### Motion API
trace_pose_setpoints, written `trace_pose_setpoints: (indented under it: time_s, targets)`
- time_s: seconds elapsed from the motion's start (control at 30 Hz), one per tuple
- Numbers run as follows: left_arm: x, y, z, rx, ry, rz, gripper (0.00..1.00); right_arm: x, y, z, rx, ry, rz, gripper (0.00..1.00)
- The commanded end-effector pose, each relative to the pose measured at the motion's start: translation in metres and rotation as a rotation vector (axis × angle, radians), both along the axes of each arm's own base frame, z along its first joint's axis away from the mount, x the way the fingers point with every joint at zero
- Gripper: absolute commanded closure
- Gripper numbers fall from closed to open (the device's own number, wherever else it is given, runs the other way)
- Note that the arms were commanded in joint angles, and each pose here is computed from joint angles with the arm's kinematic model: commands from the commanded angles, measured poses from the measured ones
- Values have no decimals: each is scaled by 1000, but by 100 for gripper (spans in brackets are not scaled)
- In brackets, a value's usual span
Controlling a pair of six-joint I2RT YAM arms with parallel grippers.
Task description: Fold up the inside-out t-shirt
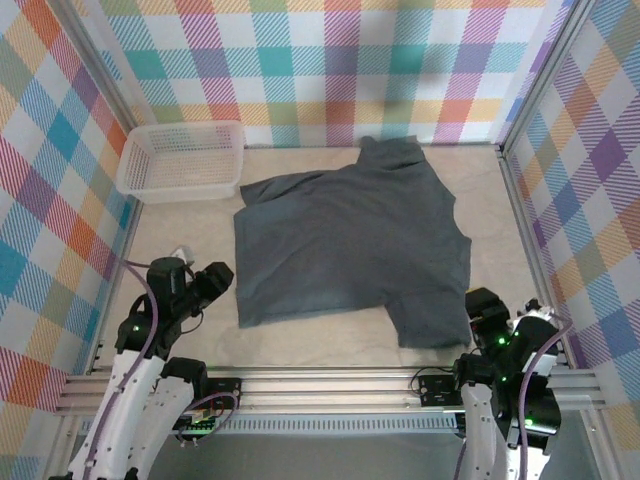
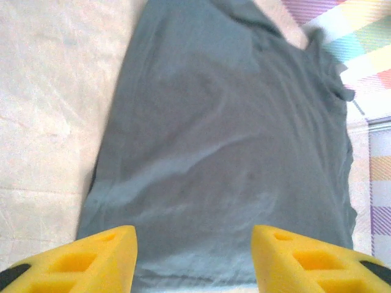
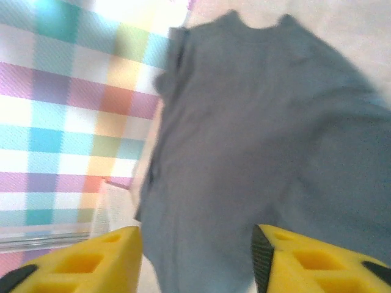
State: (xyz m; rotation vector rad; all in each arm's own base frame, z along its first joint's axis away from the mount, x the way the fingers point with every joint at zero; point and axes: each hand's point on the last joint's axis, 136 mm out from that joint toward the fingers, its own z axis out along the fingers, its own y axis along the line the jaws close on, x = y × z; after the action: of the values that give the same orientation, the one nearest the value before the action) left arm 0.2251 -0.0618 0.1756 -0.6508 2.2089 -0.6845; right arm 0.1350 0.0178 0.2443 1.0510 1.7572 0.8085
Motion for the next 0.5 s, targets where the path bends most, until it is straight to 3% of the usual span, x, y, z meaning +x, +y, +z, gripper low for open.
trace_pose_setpoints:
  time_s: [0.0,0.1,0.17,0.27,0.33,0.4,0.47]
  targets:
    - [20,-5,23,13,-51,-17,45,27,5,76,-175,-268,95,40]
    - [56,-30,29,46,-32,-101,46,75,11,92,-253,-345,196,39]
    - [82,-45,22,119,16,-142,49,115,12,71,-248,-267,253,44]
    - [124,-54,-5,229,137,-121,74,169,5,14,-219,-28,311,63]
    - [153,-54,-27,281,198,-84,94,199,-1,-38,-190,175,336,82]
    - [179,-55,-44,315,224,-64,100,216,-5,-79,-140,311,332,93]
    - [202,-62,-60,332,251,-74,100,229,-1,-107,-92,381,357,98]
